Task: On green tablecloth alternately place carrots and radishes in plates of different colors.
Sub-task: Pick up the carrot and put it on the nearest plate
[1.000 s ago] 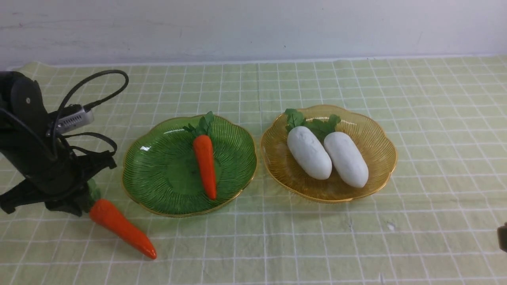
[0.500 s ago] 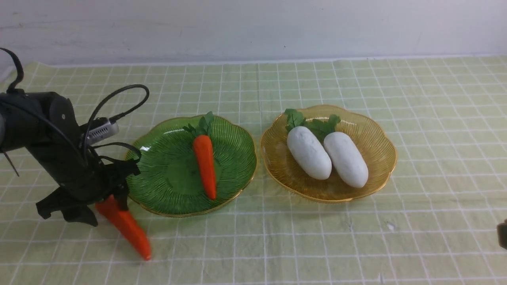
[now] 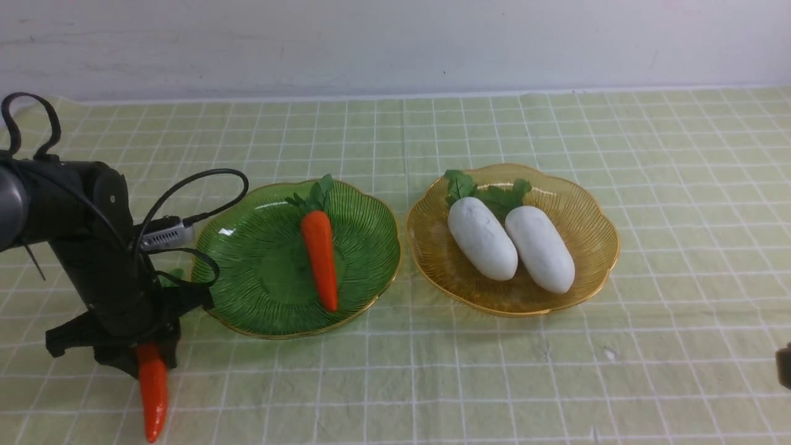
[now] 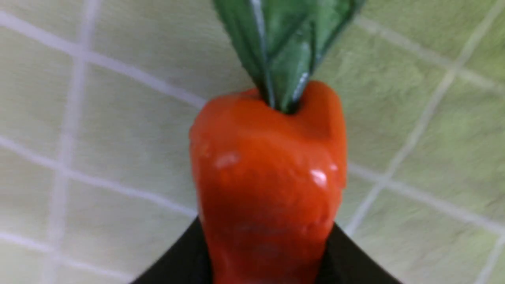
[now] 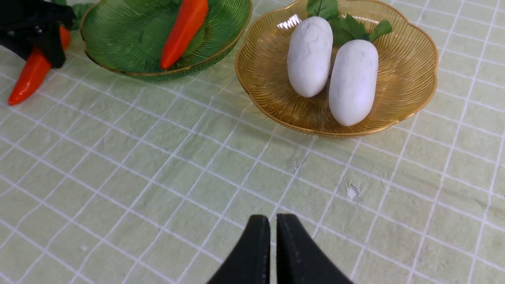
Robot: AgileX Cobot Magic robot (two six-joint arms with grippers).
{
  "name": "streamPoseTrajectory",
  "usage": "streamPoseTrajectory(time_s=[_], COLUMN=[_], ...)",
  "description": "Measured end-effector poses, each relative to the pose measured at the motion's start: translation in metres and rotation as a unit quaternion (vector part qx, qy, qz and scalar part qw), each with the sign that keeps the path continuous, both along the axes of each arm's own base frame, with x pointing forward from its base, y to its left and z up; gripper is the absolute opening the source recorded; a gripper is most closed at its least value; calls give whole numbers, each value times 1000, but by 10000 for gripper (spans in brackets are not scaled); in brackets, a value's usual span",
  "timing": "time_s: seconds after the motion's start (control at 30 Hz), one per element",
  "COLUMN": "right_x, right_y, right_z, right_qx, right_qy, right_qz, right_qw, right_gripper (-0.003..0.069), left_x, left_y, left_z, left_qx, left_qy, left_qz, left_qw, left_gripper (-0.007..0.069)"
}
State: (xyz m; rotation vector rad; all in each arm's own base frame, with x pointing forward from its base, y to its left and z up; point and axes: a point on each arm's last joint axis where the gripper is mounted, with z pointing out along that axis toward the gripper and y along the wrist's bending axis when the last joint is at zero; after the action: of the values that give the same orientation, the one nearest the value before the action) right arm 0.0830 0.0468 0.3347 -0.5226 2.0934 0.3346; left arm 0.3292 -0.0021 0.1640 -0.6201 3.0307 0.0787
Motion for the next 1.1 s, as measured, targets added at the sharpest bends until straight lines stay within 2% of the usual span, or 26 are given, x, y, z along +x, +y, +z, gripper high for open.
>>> streamPoseTrajectory(time_s=[0.1, 0.2, 0.27, 0.4, 0.53, 0.6, 0.83, 1.1], right_x=[0, 0, 0, 0, 0, 0, -12, -47], right_y=[0, 0, 0, 0, 0, 0, -5, -25], right_z=[0, 0, 0, 0, 0, 0, -1, 2], right_qx=[-1, -1, -1, -1, -1, 0, -7, -2], right_qy=[1, 1, 1, 2, 2, 2, 6, -27], right_qz=[0, 0, 0, 0, 0, 0, 2, -8], right_qw=[1000, 1000, 1000, 1000, 1000, 1000, 1000, 1000], right_gripper=[15, 15, 15, 15, 15, 15, 15, 15], left_x=[2, 8, 13, 28, 42, 54, 69, 74], left_y=[9, 15, 15, -4, -31, -56, -88, -93], left_z=[30, 69, 90, 115, 112, 100, 71, 55], left_qx=[54, 88, 88, 25, -36, -77, -103, -105], left_qy=[-9, -25, -41, -107, -160, -183, -196, -188], left_qz=[-30, -32, -23, -30, -49, -65, -87, -88], left_qw=[998, 995, 995, 994, 985, 978, 971, 972], left_gripper=[238, 238, 238, 238, 238, 238, 256, 424])
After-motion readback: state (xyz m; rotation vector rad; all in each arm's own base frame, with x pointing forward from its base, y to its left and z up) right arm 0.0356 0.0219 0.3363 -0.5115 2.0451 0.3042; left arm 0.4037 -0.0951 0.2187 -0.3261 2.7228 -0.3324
